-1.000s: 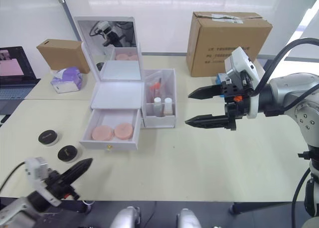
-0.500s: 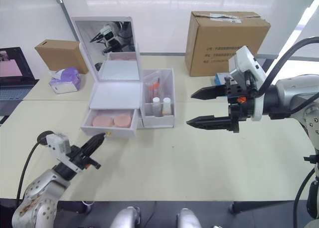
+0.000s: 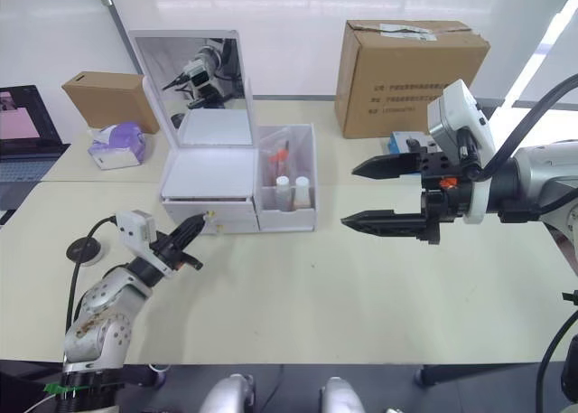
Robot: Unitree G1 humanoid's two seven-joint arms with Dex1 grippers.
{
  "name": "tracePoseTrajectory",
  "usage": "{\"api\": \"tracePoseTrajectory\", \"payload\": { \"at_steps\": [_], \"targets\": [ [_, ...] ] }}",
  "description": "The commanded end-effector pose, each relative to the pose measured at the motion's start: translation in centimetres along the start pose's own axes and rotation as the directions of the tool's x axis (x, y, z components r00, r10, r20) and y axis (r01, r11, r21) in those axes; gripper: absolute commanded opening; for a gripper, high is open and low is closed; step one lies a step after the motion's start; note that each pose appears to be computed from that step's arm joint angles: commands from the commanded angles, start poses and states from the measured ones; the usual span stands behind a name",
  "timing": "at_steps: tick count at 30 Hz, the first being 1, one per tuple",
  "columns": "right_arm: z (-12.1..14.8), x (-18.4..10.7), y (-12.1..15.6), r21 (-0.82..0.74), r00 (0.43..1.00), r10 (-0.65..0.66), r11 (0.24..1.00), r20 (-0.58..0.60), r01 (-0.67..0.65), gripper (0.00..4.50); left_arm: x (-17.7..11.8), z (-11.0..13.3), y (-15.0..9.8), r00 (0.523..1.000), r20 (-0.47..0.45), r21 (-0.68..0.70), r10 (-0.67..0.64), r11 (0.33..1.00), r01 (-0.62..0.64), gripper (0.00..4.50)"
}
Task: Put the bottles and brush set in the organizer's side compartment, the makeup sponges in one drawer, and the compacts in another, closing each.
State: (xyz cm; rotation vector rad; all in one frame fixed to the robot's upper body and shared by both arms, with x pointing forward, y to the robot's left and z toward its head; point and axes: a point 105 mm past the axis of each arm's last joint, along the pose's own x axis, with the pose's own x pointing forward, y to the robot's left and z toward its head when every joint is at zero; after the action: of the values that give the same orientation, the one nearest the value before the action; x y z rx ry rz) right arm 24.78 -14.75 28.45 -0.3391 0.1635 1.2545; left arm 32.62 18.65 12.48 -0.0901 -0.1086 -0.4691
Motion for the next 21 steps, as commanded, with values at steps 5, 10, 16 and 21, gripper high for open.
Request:
{"api": "tracePoseTrajectory", "payload": {
  "at_steps": [5,10,16,21],
  "targets": [
    [0.9,-0.6,0.6,-0.03,0.999,-0.027,0.999,0.019,0.027,4.5,1.9,0.4,0.3,0.999,0.037,0.048,0.034,0.998,-0.036,0.03],
    [0.8,-0.6,0.7,-0.023,0.999,-0.028,0.999,0.02,0.029,4.5,2.0,0.4,0.9,0.998,0.05,0.043,0.039,0.998,-0.041,0.03],
    [0.8,-0.7,1.0,-0.011,0.999,-0.027,1.0,0.021,0.027,4.5,-0.7,-0.7,0.0,0.999,0.029,0.029,0.031,0.999,-0.032,0.4],
    [0.8,-0.7,1.1,-0.007,0.999,-0.025,1.0,0.023,0.025,4.5,-2.4,-2.8,-1.5,0.997,-0.006,0.009,0.073,0.997,-0.073,1.82]
  ]
}}
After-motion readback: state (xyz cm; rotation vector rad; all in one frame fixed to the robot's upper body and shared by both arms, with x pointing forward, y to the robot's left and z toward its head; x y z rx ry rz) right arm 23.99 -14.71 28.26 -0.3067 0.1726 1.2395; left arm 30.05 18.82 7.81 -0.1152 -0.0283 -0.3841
